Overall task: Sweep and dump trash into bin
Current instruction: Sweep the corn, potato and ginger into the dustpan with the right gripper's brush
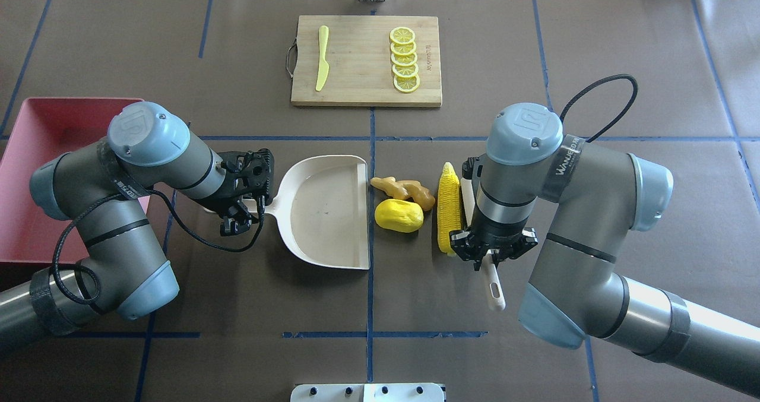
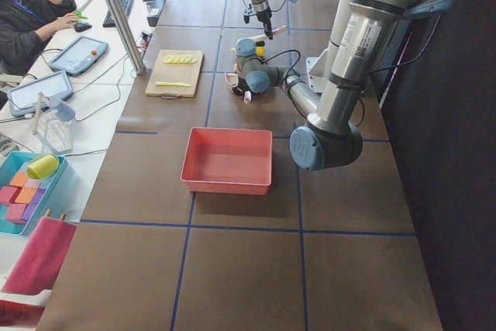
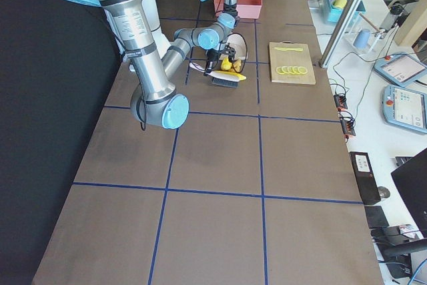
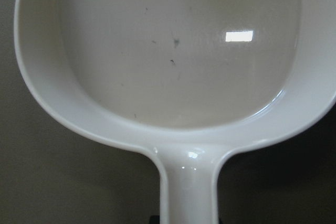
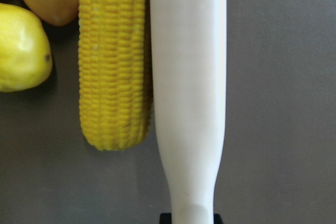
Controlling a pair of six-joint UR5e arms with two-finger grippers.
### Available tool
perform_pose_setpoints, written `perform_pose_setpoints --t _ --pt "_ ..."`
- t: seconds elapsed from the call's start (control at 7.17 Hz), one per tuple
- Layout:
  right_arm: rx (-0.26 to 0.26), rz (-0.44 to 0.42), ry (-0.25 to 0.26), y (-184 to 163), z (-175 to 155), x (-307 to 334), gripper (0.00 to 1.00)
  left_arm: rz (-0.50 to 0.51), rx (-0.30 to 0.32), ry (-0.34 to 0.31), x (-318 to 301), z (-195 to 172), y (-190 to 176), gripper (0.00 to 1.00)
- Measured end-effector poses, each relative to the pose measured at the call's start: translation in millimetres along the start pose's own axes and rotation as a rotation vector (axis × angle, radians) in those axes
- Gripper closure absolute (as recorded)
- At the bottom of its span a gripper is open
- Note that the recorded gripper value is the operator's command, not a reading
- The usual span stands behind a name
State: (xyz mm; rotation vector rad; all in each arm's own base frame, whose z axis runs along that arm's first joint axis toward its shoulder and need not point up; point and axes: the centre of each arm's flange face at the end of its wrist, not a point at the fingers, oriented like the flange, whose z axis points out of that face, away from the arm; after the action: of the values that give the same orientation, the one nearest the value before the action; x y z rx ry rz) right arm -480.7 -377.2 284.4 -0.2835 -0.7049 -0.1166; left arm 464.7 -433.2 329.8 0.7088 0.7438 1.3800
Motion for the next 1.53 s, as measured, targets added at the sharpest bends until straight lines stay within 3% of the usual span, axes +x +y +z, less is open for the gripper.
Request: perform_pose_setpoints --t 1.53 --pt "0.001 -0.040 -0.093 -4.9 -25.3 -188.4 1.00 -0.008 -0.015 0.006 0.3 4.0 1.8 1.00"
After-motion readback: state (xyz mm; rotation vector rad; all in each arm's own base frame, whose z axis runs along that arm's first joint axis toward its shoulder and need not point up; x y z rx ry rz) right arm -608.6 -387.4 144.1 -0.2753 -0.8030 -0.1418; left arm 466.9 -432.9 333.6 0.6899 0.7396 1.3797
